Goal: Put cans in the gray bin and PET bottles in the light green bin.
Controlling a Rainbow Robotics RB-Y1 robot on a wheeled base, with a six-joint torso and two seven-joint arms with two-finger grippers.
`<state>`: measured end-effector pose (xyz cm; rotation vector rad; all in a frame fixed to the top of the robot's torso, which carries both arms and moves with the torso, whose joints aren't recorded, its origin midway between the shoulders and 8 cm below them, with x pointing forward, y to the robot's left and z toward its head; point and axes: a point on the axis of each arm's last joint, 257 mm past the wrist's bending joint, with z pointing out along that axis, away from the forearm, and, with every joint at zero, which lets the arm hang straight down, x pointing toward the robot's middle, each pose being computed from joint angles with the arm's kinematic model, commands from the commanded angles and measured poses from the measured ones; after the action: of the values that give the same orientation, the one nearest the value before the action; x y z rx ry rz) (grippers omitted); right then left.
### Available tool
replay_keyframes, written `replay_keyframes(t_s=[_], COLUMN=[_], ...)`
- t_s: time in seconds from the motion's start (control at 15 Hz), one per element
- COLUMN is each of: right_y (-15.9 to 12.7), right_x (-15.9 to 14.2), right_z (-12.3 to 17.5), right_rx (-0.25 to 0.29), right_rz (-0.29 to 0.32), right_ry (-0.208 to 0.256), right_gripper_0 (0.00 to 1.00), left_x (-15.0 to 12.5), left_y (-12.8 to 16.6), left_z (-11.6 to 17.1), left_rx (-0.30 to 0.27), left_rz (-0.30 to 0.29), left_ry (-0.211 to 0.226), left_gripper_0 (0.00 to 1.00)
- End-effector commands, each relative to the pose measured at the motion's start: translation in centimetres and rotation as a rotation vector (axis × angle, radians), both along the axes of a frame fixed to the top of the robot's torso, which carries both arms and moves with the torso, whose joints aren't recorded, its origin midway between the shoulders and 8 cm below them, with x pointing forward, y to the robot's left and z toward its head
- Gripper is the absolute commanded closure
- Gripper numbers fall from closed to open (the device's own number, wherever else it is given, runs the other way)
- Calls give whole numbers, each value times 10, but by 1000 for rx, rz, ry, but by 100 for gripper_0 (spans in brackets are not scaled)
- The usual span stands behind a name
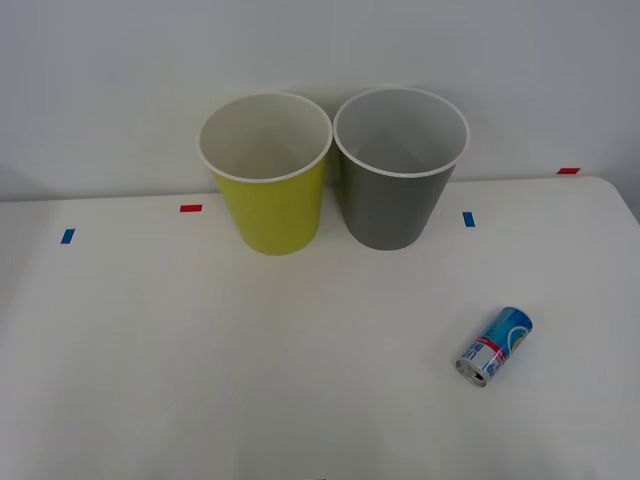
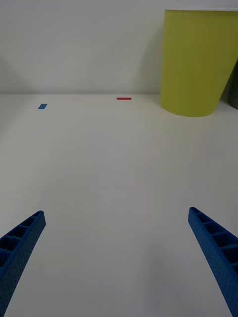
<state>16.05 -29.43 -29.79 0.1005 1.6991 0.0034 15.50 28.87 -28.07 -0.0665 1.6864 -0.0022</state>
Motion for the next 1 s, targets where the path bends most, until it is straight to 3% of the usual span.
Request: replay_keyframes(t_s=[0.07,0.2,0.33,1.0], right_y=[-8,-9,-9,-10], right_x=[3,13,32,95], right_z=[9,19,28,65], right_rx=[-25,-15,-26,53], right_rz=[4,7,14,-94], right_ry=[-15,-41,-37,150], right_gripper_0=[0,0,0,0], left_x=[0,0,0,0], left_y=[0,0,0,0], left_z=[0,0,0,0], left_rx=[0,0,0,0], left_rz=[0,0,0,0], left_ry=[0,0,0,0], left_gripper_0=[0,0,0,0])
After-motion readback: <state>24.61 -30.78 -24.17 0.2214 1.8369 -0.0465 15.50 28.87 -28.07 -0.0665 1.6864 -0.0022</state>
